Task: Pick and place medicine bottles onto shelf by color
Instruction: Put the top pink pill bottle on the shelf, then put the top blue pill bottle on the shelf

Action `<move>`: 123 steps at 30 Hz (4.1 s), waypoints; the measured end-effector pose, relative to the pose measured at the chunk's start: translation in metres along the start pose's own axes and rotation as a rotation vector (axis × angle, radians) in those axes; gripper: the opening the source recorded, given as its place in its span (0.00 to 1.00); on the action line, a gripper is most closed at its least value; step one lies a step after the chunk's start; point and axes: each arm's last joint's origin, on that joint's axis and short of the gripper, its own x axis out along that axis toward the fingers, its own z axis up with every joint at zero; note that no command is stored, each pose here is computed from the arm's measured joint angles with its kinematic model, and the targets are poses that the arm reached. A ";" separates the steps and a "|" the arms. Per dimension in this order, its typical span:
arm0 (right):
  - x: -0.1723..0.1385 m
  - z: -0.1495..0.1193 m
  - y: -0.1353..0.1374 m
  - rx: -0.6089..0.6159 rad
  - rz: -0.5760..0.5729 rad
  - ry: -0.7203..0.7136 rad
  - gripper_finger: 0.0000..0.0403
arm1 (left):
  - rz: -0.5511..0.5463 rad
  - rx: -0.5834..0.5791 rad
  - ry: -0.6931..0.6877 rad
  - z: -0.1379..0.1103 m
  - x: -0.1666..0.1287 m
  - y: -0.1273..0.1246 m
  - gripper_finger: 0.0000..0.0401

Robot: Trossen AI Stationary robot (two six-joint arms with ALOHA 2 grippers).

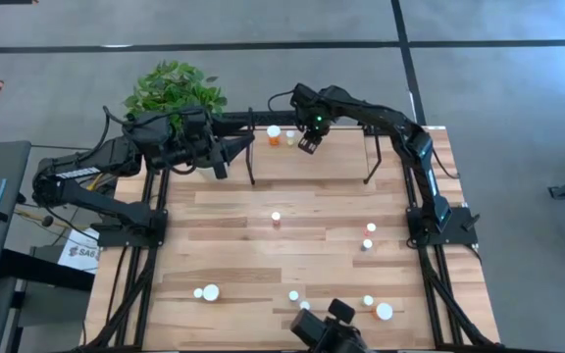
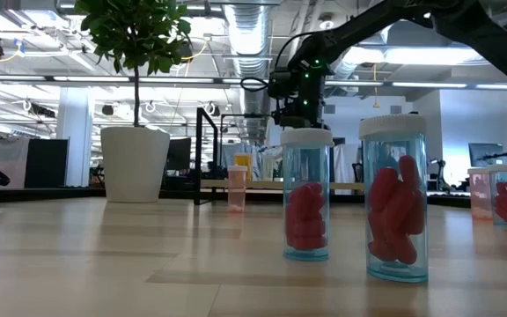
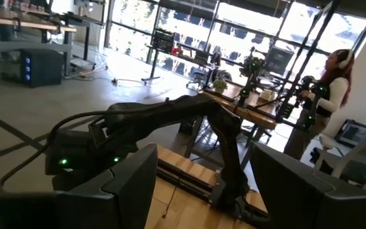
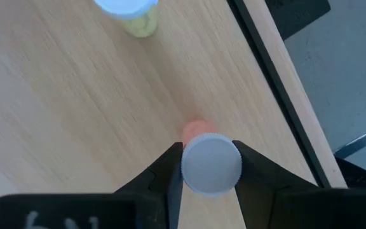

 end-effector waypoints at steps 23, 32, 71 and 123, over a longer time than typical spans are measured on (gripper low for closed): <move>-0.012 -0.052 0.013 0.016 0.026 -0.219 0.34 | 0.063 0.000 -0.014 -0.002 0.005 0.001 0.59; 0.009 -0.044 0.017 -0.003 0.022 -0.212 0.34 | 0.065 -0.033 0.000 -0.005 0.010 0.000 0.59; 0.014 -0.039 0.013 -0.142 -0.002 -0.298 0.33 | 0.058 -0.033 0.004 -0.006 0.010 -0.001 0.59; -0.035 -0.059 -0.004 0.018 0.021 0.082 0.61 | 0.057 -0.039 0.011 -0.007 0.010 -0.001 0.59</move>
